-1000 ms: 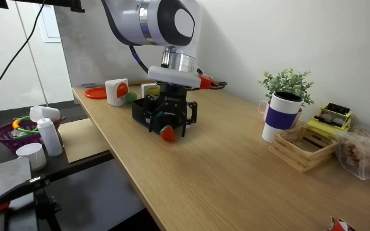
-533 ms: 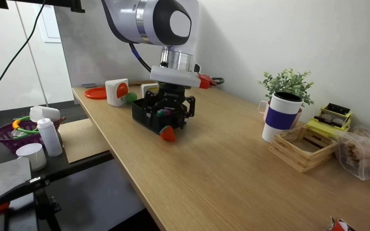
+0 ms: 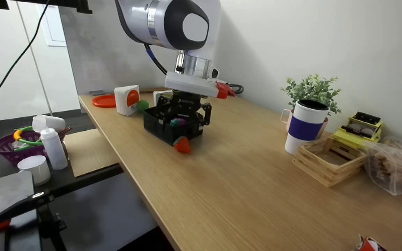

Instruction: Put the purple and red toys in the black box

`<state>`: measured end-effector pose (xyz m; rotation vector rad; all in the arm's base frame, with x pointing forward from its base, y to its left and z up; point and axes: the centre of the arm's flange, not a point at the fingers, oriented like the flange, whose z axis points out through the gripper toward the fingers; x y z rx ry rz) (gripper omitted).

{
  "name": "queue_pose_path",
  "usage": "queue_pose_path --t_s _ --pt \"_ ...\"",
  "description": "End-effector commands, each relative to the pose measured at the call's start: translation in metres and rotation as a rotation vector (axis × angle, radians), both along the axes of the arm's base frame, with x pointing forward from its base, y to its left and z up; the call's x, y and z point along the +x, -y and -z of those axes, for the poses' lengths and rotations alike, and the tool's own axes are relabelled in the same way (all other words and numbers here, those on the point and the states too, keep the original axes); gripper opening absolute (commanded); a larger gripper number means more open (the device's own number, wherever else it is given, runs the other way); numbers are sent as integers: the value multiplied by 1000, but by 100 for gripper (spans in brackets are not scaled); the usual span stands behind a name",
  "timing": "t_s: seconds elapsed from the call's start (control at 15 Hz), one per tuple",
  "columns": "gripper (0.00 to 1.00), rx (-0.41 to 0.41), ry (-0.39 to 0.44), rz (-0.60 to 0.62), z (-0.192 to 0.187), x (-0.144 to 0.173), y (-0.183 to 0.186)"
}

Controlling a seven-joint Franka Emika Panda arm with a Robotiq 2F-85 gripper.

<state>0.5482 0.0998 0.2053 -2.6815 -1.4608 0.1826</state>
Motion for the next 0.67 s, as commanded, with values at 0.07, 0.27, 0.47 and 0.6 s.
queue_pose_path --t_s 0.07,0.27,0.47,0.6 --pt "100 1 -18 -17 10 2 5" --pt "100 6 -42 -16 18 4 6" --pt "100 4 -68 -13 28 6 8" --pt "100 5 -81 -9 33 7 9"
